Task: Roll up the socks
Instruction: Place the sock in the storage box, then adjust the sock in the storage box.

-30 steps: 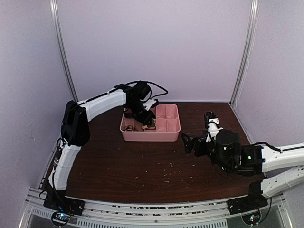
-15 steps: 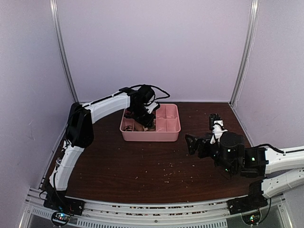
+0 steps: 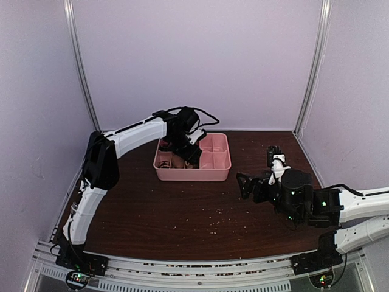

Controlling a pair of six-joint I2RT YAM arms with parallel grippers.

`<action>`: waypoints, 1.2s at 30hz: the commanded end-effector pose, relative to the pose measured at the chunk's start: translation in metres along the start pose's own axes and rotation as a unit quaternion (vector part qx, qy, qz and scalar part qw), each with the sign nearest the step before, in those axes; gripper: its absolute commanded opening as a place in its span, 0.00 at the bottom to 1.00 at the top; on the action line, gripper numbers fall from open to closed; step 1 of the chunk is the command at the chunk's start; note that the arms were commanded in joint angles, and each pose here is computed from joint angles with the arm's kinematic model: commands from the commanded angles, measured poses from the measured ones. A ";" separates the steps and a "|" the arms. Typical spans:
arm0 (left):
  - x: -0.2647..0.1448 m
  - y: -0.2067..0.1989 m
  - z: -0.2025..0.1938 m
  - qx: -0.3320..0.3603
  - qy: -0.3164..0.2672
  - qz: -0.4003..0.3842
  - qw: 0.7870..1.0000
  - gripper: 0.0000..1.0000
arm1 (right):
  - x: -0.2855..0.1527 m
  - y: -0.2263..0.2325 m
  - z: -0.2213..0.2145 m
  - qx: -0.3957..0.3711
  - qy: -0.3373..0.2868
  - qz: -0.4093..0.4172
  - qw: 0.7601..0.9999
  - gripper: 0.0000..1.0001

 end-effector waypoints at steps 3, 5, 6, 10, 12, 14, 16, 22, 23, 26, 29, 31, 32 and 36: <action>-0.063 -0.005 0.034 0.006 -0.070 -0.010 0.997 0.64 | -0.002 0.000 0.003 -0.006 0.005 0.002 1.000 1.00; -0.069 -0.006 0.034 0.008 -0.072 -0.015 0.997 0.63 | -0.002 0.000 0.003 -0.006 0.006 0.003 1.000 1.00; -0.070 -0.008 0.033 0.009 -0.072 -0.019 0.997 0.63 | -0.002 0.001 0.004 -0.006 0.006 0.004 1.000 1.00; -0.077 -0.007 0.031 0.019 -0.076 -0.015 0.997 0.55 | -0.001 0.001 0.002 -0.006 0.009 0.004 1.000 1.00; -0.075 -0.003 0.030 0.025 -0.080 -0.001 0.996 0.51 | -0.001 0.001 0.000 -0.005 0.011 0.005 1.000 1.00; -0.069 0.003 0.030 0.031 -0.082 0.018 0.996 0.51 | 0.000 0.002 -0.001 -0.006 0.012 0.005 1.000 1.00; -0.061 0.011 0.029 0.038 -0.077 0.043 0.995 0.49 | 0.001 0.002 -0.001 -0.008 0.014 0.004 1.000 1.00; -0.027 0.024 0.018 0.061 -0.046 0.086 0.993 0.44 | 0.001 0.000 0.001 -0.008 0.012 -0.002 1.000 1.00; -0.022 0.025 0.017 0.062 -0.042 0.087 0.993 0.44 | 0.001 0.000 0.001 -0.007 0.012 -0.002 1.000 1.00; -0.010 0.025 0.017 0.064 -0.039 0.086 0.993 0.44 | 0.001 -0.002 0.001 -0.005 0.011 -0.003 1.000 1.00; -0.001 0.022 0.018 0.065 -0.039 0.080 0.994 0.43 | 0.000 -0.004 0.003 -0.003 0.011 -0.006 1.000 1.00; 0.003 0.020 0.018 0.070 -0.038 0.080 0.994 0.43 | 0.000 -0.005 0.004 -0.002 0.010 -0.008 1.000 1.00; 0.005 0.020 0.018 0.071 -0.037 0.080 0.994 0.43 | -0.001 -0.006 0.004 -0.002 0.010 -0.009 1.000 1.00; 0.002 0.017 0.018 0.081 -0.036 0.075 0.993 0.43 | -0.003 -0.011 0.004 0.003 0.009 -0.012 1.000 1.00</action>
Point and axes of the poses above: each gripper's point midway between its finger pads, its own x axis out along the fingers, its own y axis along the line the jaws close on, z = x × y, the point moved 2 cm from there along -x, back along the fingers, and after that the axes turned 3 degrees about -x, right-handed, at the moved point
